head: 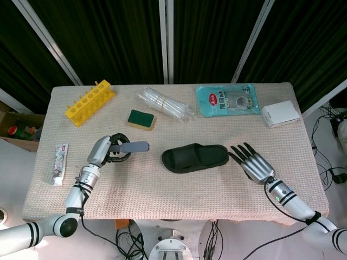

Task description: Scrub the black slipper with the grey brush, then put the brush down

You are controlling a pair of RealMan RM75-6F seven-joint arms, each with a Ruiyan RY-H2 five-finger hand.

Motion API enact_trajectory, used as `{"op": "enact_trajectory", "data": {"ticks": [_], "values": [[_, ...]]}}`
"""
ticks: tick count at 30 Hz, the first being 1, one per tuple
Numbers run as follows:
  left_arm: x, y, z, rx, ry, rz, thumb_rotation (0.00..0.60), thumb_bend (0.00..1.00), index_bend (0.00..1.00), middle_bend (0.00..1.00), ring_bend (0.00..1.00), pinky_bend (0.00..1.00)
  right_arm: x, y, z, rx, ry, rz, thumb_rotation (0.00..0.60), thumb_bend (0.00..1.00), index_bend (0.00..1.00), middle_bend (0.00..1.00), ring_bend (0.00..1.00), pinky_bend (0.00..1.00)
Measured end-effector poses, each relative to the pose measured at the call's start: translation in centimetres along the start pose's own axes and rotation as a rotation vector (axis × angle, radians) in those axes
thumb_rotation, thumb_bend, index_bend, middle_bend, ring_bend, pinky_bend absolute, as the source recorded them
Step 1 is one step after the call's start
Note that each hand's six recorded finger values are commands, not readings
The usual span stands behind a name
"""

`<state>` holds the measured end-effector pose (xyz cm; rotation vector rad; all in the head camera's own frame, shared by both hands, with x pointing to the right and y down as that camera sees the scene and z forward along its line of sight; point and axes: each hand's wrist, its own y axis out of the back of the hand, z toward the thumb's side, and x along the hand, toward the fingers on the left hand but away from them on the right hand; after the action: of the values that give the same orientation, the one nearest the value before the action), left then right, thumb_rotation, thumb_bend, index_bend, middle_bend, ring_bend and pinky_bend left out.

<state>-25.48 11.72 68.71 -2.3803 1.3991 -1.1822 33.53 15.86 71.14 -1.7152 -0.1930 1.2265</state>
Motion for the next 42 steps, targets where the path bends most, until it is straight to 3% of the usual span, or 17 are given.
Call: {"op": "enact_trajectory", "data": {"ticks": [16, 25, 42], "values": [[1.8, -1.0, 2.0, -0.029, 0.021, -0.05, 0.6, 0.42, 0.71, 0.7, 0.66, 0.64, -2.3, -2.0, 2.7, 0.013, 0.076, -0.014, 0.6, 0.79, 0.0, 0.0, 0.0, 0.0], [3.7, -3.3, 3.4, -0.043, 0.024, -0.097, 0.6, 0.43, 0.71, 0.71, 0.67, 0.65, -2.7, -3.3, 3.2, 0.028, 0.089, 0.003, 0.6, 0.79, 0.0, 0.0, 0.0, 0.0], [6.1, -7.5, 5.7, -0.005, 0.02, -0.177, 0.6, 0.43, 0.72, 0.72, 0.67, 0.65, -2.8, -3.5, 3.0, 0.025, 0.077, 0.008, 0.6, 0.79, 0.0, 0.0, 0.0, 0.0]]}}
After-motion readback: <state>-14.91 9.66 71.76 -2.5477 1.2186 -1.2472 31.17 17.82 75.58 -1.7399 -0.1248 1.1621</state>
